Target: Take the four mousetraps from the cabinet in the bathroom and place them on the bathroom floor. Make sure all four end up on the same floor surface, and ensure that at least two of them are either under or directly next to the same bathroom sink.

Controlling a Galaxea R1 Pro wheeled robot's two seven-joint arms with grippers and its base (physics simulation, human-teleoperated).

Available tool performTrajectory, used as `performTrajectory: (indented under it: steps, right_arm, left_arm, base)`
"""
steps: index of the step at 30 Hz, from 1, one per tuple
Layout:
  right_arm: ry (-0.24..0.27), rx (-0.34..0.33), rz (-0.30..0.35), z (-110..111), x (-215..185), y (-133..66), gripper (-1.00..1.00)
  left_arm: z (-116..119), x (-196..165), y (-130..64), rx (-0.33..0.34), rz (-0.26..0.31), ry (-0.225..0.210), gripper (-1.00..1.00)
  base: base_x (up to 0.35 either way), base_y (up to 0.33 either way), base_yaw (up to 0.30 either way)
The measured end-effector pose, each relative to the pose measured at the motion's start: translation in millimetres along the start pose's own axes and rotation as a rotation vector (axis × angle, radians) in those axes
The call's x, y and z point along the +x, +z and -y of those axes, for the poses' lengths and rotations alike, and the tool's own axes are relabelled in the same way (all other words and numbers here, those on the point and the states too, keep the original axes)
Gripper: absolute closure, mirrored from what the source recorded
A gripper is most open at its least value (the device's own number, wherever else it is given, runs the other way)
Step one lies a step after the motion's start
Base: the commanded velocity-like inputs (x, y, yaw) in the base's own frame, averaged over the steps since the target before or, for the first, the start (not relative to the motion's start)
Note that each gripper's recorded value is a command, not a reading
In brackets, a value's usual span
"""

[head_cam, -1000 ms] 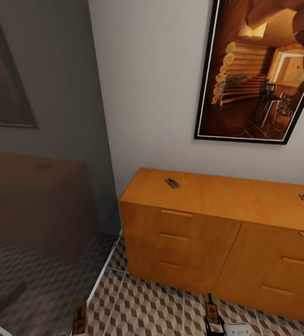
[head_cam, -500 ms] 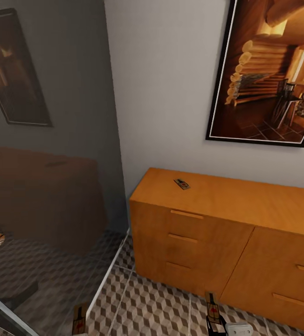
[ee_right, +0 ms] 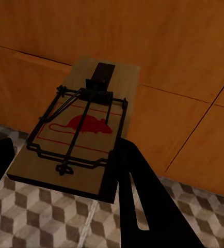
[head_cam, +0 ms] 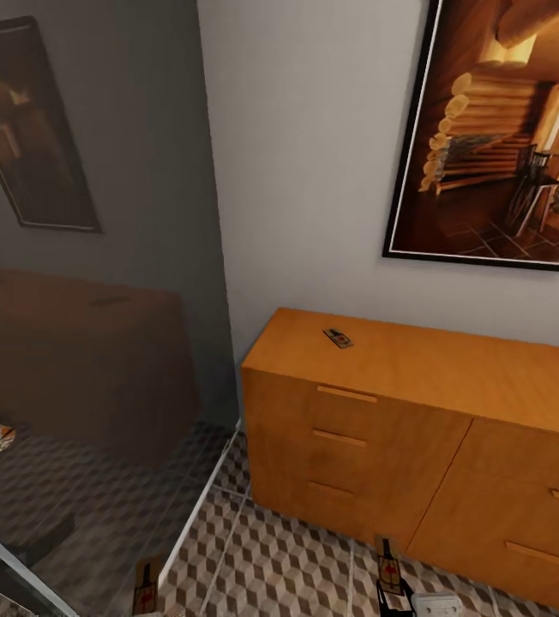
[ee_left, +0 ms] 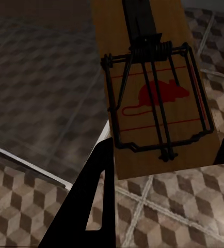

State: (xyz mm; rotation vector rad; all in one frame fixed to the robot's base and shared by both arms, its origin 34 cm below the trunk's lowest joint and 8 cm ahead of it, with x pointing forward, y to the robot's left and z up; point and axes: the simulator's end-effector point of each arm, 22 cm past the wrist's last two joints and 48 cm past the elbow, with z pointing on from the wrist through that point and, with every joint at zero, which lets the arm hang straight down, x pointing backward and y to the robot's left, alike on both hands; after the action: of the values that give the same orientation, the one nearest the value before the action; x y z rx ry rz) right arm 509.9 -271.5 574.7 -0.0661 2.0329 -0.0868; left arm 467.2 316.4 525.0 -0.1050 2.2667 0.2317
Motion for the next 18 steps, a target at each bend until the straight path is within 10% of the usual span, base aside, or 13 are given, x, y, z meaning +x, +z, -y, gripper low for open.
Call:
performTrajectory:
  steps: [18]
  right_arm:
    - [0.000, -0.001, -0.007, -0.3, 2.8, -0.3, 1.00]
  left_arm:
    - [-0.1, 2.7, -0.1, 0.000, -0.006, 0.001, 1.00]
  base:
    - [0.000, 0.000, 0.274]
